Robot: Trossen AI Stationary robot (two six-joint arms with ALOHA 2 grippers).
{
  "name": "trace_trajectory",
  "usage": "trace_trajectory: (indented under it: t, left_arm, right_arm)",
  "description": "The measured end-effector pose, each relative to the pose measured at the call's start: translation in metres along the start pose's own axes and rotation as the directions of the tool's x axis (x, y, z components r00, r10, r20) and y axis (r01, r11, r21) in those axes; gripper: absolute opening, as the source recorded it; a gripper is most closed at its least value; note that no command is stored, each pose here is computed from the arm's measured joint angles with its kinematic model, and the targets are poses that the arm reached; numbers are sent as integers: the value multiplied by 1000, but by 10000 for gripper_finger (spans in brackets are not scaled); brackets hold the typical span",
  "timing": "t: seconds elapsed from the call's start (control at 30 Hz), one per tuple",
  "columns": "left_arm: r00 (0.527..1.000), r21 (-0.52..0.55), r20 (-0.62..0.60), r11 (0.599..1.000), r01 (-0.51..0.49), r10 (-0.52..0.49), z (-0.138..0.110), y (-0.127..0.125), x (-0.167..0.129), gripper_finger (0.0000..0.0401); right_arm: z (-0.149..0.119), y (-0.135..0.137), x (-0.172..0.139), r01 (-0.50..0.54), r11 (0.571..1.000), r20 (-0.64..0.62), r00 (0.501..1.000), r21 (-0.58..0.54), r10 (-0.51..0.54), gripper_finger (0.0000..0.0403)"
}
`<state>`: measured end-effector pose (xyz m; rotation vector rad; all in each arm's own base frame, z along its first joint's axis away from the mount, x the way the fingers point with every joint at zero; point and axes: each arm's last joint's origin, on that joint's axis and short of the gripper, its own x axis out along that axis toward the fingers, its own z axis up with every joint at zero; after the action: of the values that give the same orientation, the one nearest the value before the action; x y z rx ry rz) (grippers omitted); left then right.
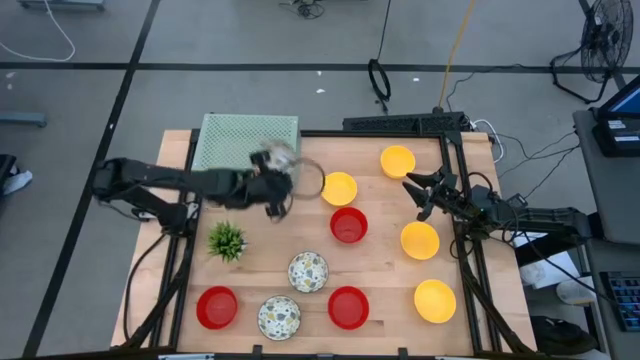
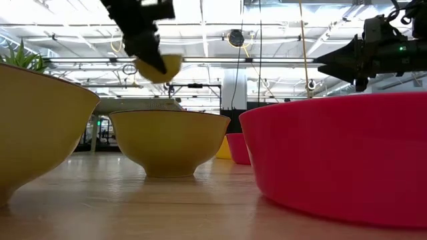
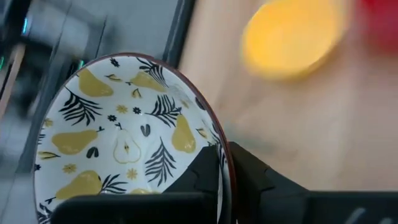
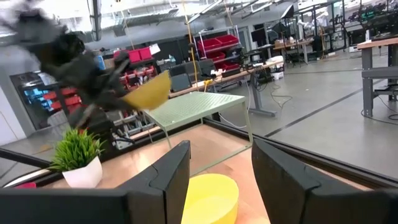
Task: Pick & Place Mini bowls
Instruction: Put the white patterned bowl on the shelf
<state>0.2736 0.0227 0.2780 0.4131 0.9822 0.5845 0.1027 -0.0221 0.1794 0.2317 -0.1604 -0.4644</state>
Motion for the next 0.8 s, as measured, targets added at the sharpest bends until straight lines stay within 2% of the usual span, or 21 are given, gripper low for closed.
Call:
trace_trajectory:
  t: [0.17, 0.3, 0.47, 0.6, 0.8]
  left_arm:
    - [978, -83, -205, 995, -52, 34, -13, 45, 13, 26]
    - [947, -151, -322, 988, -38, -12, -32, 77, 24, 15]
    - [918, -286, -378, 958, 10, -123, -54, 113, 40, 25]
    - [904, -377, -409, 925, -43, -125, -72, 138, 47, 18]
    - [888, -455, -446, 882, -123, -107, -94, 164, 48, 16]
  right_arm:
    - [0, 0, 0, 0, 1000, 0, 1000, 0, 0, 160]
    - [0, 0, 0, 0, 1000, 0, 1000, 0, 0, 162]
    - [0, 0, 0, 0, 1000, 0, 1000, 0, 0, 160]
    - [0, 0, 0, 0, 1000, 1, 1000, 0, 0, 162]
    - [0, 0, 0, 0, 1000, 0, 1000, 0, 0, 160]
